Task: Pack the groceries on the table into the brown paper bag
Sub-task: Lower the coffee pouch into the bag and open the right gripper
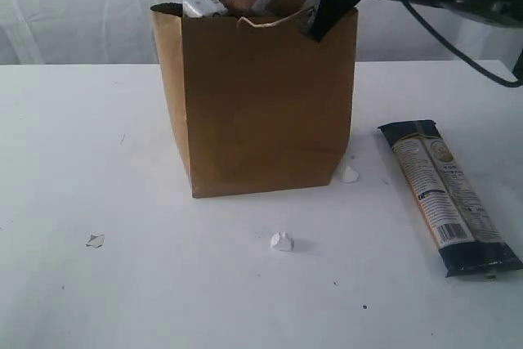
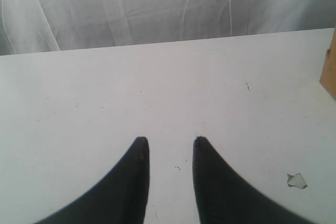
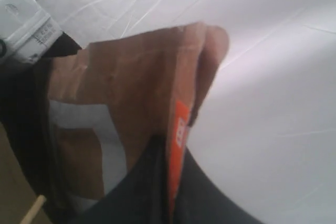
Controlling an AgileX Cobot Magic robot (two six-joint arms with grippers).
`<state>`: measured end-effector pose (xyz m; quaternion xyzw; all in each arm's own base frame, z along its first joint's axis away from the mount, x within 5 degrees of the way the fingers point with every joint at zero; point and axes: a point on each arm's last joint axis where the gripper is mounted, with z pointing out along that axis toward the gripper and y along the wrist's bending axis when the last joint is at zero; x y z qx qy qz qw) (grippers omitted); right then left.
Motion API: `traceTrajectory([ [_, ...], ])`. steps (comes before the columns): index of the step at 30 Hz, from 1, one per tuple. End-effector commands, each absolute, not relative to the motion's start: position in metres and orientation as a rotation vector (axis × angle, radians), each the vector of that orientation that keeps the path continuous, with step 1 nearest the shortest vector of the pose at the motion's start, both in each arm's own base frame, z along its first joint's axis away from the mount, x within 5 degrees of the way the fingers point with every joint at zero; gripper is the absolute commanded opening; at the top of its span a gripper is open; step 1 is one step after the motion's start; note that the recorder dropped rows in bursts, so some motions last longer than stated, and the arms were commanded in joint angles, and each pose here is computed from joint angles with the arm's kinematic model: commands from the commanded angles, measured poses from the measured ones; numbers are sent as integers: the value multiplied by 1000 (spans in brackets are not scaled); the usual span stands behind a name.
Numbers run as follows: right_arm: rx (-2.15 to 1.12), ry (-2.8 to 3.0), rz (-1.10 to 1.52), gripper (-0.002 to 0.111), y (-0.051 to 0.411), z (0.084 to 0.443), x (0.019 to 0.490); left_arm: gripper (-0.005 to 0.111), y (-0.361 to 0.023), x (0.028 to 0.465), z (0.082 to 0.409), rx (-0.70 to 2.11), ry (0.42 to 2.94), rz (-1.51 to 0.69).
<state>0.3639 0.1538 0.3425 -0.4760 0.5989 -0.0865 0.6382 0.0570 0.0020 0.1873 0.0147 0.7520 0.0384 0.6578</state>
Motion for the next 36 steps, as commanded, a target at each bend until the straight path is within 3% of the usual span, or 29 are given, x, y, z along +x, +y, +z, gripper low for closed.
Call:
traceTrajectory([
  [1, -1100, 1325, -220, 0, 153, 351, 362, 35, 2, 57, 187, 22, 1701, 81],
  [16, -1088, 1401, -325, 0, 153, 357, 354, 35, 2, 57, 187, 22, 1701, 81],
  [23, -1057, 1370, -242, 0, 157, 364, 349, 35, 2, 57, 187, 22, 1701, 81],
  [36, -1097, 1409, -229, 0, 162, 344, 351, 35, 2, 57, 187, 22, 1701, 81],
])
